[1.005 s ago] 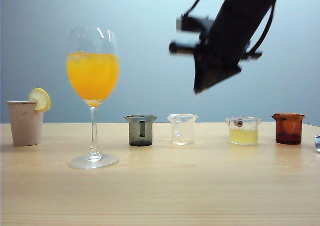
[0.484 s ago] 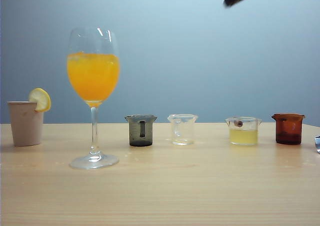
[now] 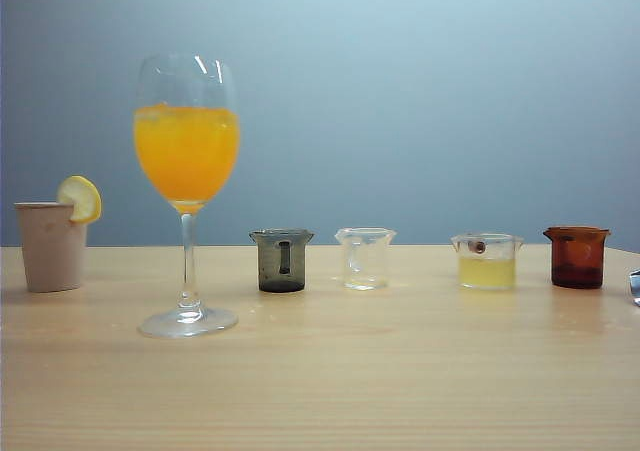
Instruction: Pick up the second measuring cup from the left, pour the orange juice inside into the goblet, and finally put the measuring cup back in its original place.
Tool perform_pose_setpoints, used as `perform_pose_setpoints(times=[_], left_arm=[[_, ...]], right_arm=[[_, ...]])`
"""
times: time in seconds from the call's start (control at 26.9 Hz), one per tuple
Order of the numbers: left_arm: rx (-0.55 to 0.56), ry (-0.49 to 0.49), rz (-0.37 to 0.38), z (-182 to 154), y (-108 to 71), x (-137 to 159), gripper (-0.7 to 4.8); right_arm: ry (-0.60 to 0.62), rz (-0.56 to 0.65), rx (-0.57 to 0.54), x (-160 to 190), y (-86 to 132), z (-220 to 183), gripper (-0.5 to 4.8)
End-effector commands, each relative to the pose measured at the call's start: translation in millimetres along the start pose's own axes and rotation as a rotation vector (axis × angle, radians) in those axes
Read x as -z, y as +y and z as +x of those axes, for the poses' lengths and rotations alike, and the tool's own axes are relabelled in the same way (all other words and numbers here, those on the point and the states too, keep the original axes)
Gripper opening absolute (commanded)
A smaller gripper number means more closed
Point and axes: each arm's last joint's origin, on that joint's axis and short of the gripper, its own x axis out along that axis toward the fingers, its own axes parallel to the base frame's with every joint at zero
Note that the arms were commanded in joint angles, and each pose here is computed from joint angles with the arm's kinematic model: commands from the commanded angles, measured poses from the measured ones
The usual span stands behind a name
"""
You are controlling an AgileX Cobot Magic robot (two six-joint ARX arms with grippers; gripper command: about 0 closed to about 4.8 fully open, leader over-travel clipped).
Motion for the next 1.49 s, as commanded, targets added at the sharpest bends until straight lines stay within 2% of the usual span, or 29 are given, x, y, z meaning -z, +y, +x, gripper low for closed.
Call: perform_pose_setpoints(times=[0.04,0.3,0.45,0.78,1.0,1.19,1.49], left_arm=[[-0.010,-0.084,0.009,2.9,1.3,13.1,-0.06],[-0.010,-0.201,0.006,15.8,4.0,46.6,-0.06],[-0.057,-0.202,0.004,26.2,6.1,56.6,-0.06],[-0.041,-0.297,-0.001,54.9,8.3,86.8,-0.06],[-0.068,-0.293,-0.005,58.3,9.5,92.7,-0.06],[-0.164,-0.334,-0.013,57.3,15.5,89.9,-0.06],[-0.443,-0.345,-0.016,49.4,45.8,90.3,-0.06]], right_arm=[[-0.059,0.005,0.035,10.8,-3.0,-9.6,-0.06],[-0.103,0.014,0.055,26.5,-6.7,-26.8,-0.05],[-0.110,0.017,0.035,29.3,-7.3,-35.5,-0.05],[-0.163,0.026,0.051,29.6,-9.5,-47.7,-0.05],[-0.163,0.026,0.051,29.5,-9.5,-47.7,-0.05],[-0.163,0.026,0.051,29.6,-9.5,-47.7,-0.05],[-0.163,0.026,0.051,29.5,-9.5,-47.7,-0.05]])
